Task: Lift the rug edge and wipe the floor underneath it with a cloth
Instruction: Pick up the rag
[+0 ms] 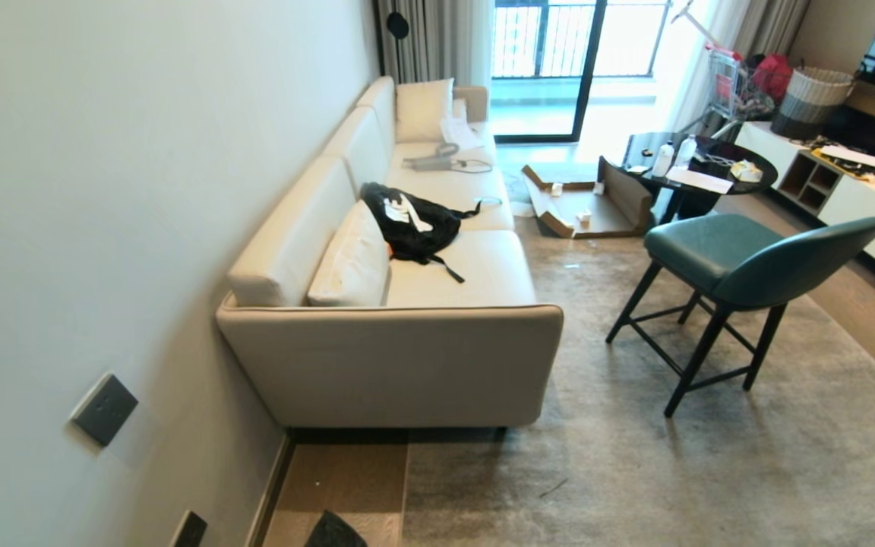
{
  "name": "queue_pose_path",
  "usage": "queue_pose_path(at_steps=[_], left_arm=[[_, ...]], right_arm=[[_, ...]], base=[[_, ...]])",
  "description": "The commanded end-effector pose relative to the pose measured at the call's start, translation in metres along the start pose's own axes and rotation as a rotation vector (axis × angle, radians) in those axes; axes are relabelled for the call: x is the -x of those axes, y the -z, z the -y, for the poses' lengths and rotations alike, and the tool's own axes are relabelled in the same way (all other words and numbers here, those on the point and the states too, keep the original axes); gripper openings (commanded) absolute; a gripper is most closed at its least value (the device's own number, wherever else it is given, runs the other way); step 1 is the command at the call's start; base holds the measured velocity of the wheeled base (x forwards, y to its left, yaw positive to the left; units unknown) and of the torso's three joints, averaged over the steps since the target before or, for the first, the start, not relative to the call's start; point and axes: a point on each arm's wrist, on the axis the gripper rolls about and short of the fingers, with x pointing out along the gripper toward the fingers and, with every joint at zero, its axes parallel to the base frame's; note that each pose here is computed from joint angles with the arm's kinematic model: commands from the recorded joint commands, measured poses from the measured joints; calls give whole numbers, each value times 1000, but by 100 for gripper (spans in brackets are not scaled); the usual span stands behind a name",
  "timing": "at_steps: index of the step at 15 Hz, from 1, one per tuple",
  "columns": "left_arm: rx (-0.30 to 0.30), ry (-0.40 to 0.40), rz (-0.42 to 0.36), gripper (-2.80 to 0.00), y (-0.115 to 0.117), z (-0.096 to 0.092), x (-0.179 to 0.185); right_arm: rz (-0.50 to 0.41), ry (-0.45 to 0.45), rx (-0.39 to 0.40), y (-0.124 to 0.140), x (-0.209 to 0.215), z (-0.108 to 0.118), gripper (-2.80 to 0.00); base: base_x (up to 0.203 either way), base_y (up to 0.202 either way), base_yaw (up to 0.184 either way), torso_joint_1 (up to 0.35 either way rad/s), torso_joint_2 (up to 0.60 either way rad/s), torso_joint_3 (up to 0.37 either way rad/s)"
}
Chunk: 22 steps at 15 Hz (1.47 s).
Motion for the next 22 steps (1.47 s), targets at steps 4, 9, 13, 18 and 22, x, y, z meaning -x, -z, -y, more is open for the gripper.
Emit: queue_pose_path(at_steps=[4,9,13,18,22], left_arm=[[1,0,1,-280,0,0,0],[1,0,1,-280,0,0,0],[1,0,1,-280,0,0,0],[1,0,1,-280,0,0,0],[1,0,1,-280,0,0,0]], right_arm=[[0,-1,0,0,0,0,-280],[0,-1,0,0,0,0,-280],[0,-1,-1,0,0,0,-280],[0,-1,-2,0,0,0,-280],[1,-1,-2,0,0,0,-280]], base=[[0,0,0,-136,351,211],[0,0,0,-157,423,265],[0,0,0,-185,546,355],[0,0,0,-147,517,363],[0,0,0,-114,494,369]])
